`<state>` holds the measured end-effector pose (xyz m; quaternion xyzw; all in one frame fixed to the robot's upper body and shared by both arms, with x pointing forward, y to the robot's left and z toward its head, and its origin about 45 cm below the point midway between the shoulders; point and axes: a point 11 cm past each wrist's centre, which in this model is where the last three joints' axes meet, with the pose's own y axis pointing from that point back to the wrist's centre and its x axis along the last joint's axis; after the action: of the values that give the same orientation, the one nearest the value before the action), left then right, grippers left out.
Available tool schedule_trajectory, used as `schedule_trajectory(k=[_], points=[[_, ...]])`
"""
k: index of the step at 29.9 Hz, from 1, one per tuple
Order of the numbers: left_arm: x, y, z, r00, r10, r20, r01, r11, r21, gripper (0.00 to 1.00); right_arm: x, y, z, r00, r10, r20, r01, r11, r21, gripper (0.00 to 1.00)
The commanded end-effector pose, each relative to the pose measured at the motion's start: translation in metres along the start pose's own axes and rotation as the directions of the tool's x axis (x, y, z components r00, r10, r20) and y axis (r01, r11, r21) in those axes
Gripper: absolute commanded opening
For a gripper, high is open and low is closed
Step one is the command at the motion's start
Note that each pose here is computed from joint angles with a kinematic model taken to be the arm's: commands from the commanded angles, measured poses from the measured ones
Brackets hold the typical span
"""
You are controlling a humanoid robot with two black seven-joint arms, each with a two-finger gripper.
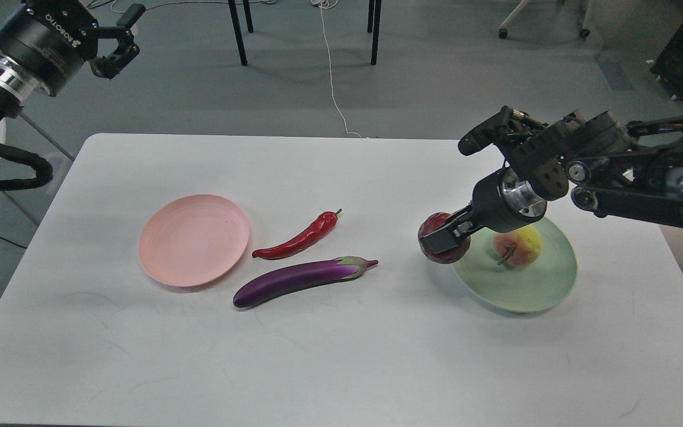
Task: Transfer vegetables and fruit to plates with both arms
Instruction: 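Carry the red fruit onto the green plate beside the peach, release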
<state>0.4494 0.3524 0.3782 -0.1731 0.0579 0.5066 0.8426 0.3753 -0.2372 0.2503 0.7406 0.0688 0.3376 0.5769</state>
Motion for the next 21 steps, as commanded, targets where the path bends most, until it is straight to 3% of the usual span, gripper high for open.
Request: schedule_trajectory(k=[1, 9, 21], points=[[0.0, 0.0, 0.0, 1.0, -0.001, 0.0, 0.001, 1.0, 0.0, 0.98, -0.022, 0.001, 0.016, 0.999, -0.021, 0.04, 0.022, 1.0, -0.018, 0.65], [0.001, 0.001, 0.001, 1.0, 0.0, 0.0, 0.0, 1.0, -0.001, 0.98, -0.051, -0.017, 0.02, 0.994, -0.079, 0.071, 0.08, 0.997, -0.006, 0.8], [0.001, 0.001, 0.001, 1.0, 0.003, 0.006, -0.003, 1.0, 0.005, 0.98, -0.051, -0.007, 0.034, 0.995, -0.055, 0.088, 0.058, 0.997, -0.04, 0.95]])
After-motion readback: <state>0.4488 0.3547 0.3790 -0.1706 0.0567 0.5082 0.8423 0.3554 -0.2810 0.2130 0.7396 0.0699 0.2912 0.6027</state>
